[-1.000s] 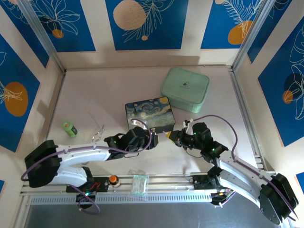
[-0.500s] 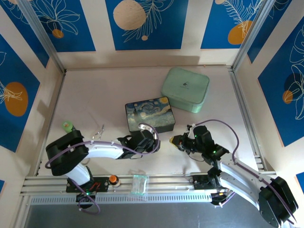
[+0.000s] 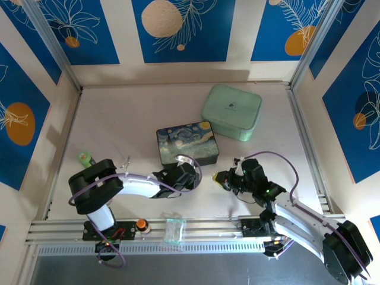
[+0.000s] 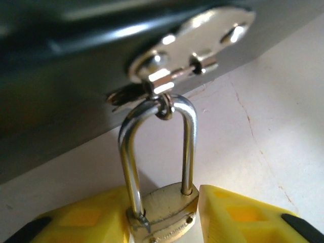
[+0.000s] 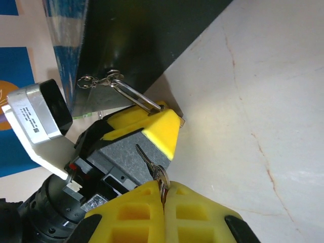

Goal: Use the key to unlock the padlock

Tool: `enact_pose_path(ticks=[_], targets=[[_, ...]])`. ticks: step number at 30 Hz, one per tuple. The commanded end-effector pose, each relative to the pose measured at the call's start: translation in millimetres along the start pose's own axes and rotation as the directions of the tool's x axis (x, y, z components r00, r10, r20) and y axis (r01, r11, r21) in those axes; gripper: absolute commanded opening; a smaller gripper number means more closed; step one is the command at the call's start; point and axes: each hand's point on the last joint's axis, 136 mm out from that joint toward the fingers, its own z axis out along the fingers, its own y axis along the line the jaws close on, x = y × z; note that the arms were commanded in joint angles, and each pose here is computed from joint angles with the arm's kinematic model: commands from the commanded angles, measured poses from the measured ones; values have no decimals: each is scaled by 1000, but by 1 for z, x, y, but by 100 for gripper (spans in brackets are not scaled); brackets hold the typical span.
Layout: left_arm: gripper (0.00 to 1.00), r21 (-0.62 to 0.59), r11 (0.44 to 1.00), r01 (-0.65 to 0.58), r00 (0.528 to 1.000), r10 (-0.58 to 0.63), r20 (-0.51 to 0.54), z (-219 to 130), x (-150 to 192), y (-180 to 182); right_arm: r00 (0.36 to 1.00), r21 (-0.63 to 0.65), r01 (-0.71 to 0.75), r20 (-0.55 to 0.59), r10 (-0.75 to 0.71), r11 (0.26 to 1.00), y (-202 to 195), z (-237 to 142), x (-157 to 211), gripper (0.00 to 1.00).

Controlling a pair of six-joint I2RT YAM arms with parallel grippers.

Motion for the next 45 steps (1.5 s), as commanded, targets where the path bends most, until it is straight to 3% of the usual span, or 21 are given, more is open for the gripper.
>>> enact_pose_path(ticks=[1, 7, 20, 25, 30, 45], targets=[[33, 31, 999, 27, 999, -27, 20, 3, -5, -8, 1000, -5, -10, -12, 10, 1000, -4, 1, 4, 0], [15, 46, 996, 71, 997, -72, 24, 2, -5, -9, 1000, 6, -5, -9, 5, 1000, -6, 6, 5, 0], [12, 12, 987, 163, 987, -163, 11, 6, 4, 2, 998, 23, 25, -63, -23, 999, 2, 29, 10, 0], [1, 116, 929, 353, 934, -357, 19, -5, -1, -8, 998, 20, -27, -52, 28, 999, -3, 37, 11, 0], [0, 213, 839, 501, 855, -517, 25, -12, -7, -11, 994, -22, -111, -26, 111, 994, 2, 44, 8, 0], [0, 239, 770, 591, 782, -620, 65, -40, -28, -2, 992, -35, -127, -2, 127, 991, 7, 45, 10, 0]])
